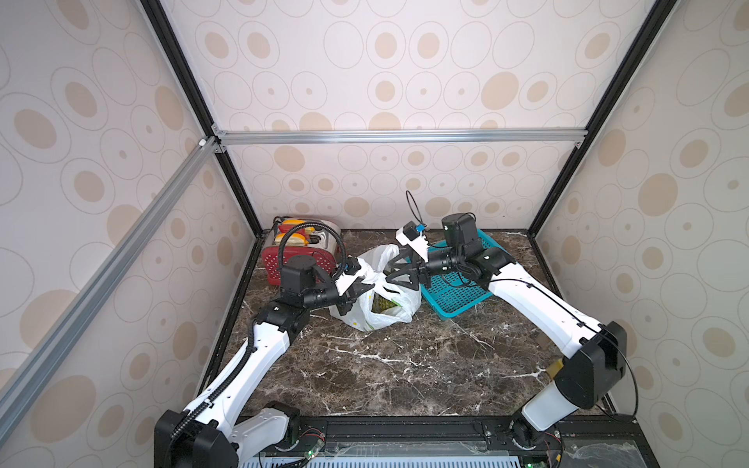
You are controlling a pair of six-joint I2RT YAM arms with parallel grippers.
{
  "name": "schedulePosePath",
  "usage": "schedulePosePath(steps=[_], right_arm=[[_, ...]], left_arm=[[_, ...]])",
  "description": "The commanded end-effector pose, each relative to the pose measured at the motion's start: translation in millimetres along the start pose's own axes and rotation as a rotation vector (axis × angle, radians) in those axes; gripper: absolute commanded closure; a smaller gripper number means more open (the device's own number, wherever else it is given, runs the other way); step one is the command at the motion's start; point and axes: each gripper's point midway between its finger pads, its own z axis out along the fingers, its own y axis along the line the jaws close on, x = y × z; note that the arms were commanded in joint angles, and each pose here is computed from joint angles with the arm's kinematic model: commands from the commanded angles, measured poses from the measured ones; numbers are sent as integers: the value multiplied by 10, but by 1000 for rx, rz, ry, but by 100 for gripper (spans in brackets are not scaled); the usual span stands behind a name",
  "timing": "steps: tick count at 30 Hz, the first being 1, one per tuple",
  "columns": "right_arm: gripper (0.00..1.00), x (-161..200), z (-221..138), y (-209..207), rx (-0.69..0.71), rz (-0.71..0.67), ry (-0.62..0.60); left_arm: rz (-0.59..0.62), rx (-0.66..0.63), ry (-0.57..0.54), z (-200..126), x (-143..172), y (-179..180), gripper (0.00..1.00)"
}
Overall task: Place the pineapple into a plastic bag & tie a knot
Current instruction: Cross the plastic bag at the center of the board.
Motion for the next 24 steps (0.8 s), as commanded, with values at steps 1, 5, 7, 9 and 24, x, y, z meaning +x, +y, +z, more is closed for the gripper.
schedulePosePath(steps=[1,5,7,9,24], right_arm=[[38,-139,-18,-9,17,211,-17],[38,-141,36,-89,36,354,58],[37,-107,97,-103,31,378,104],[36,-86,155,-116,22,382,142],[44,-265,600,-126,-149,426,185]], left_arm=[[92,44,-53,-8,-217,-42,92],[121,74,-64,14,-241,-64,91],[125,90,-70,31,-256,-68,91],[125,105,-74,47,-269,-74,91],[97,172,-56,127,-221,-100,90]])
